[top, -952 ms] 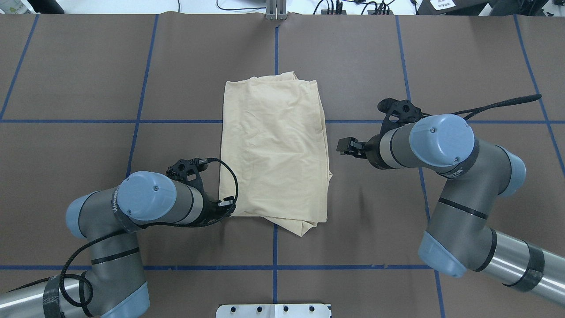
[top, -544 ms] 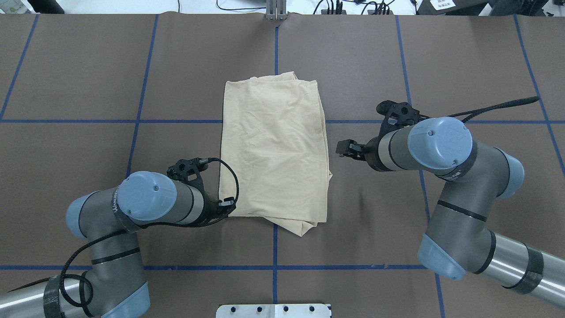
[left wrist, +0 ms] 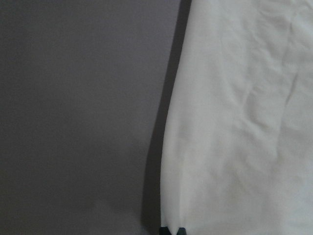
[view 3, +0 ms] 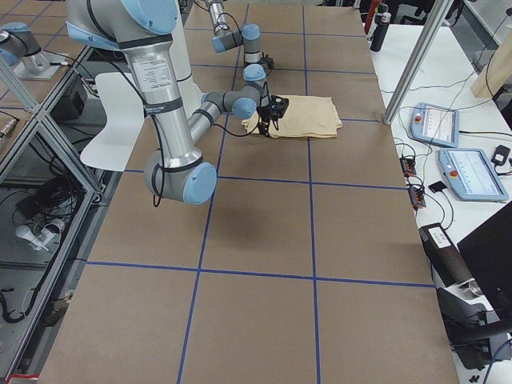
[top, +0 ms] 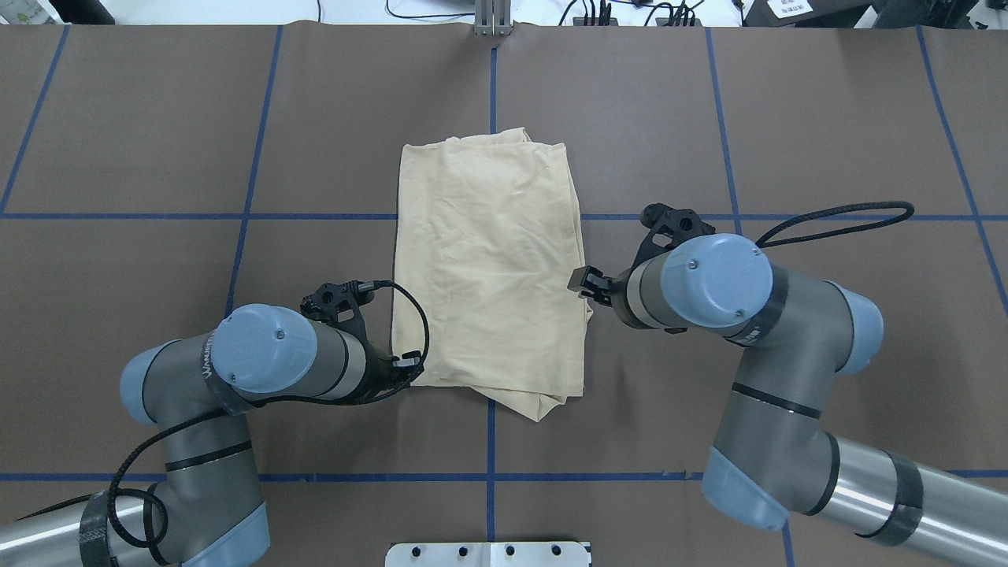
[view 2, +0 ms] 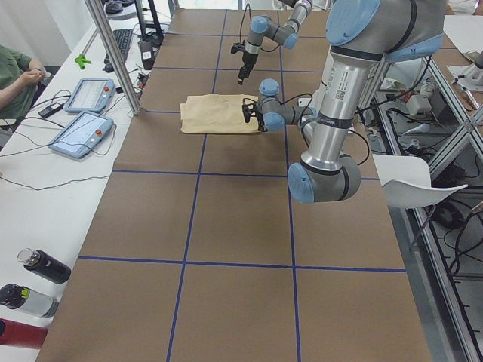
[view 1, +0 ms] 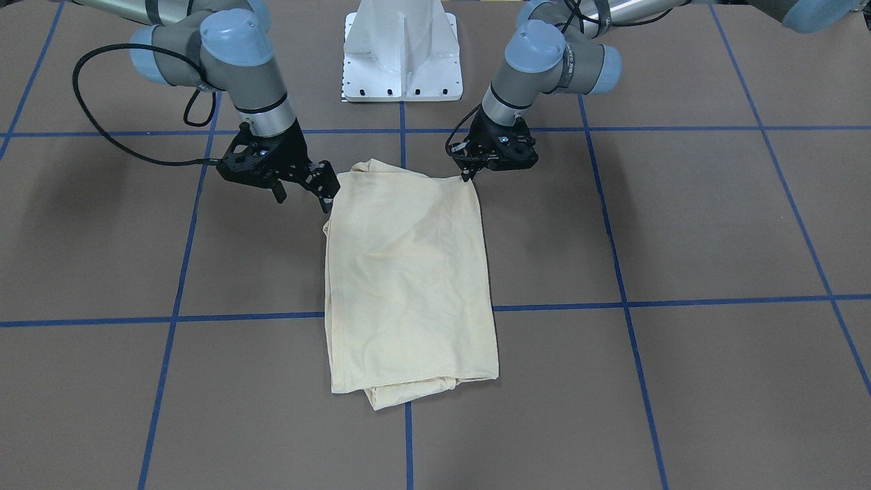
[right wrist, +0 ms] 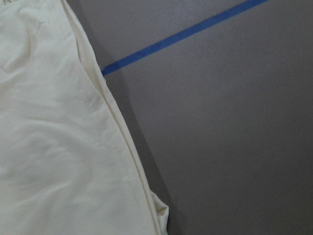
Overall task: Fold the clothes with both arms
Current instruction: 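Lower both grippers and grasp the shirt's near corners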
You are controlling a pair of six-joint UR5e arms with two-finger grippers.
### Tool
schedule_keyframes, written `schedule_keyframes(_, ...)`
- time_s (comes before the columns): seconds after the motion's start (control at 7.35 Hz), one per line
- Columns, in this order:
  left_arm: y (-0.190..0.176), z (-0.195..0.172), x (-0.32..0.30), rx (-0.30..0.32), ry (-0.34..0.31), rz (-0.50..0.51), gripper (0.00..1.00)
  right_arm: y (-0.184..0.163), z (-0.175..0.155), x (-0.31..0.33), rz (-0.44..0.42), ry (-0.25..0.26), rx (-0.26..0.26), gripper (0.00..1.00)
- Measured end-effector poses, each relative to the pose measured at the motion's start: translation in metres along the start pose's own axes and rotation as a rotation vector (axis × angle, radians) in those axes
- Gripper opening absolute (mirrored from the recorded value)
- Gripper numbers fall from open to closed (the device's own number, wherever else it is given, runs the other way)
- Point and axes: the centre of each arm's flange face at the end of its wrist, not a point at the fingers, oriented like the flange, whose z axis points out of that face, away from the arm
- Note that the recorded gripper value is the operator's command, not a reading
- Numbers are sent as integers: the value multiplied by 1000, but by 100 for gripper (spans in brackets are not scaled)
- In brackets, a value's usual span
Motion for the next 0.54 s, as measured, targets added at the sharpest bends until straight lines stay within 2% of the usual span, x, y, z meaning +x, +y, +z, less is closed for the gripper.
schedule_keyframes(0.27,0,0,1,-1,1,0,0,35,-1,-22,137,48,-10,90)
schedule_keyframes(0.54,0,0,1,-1,2,0,0,75,7,-24,233,86,-46,90)
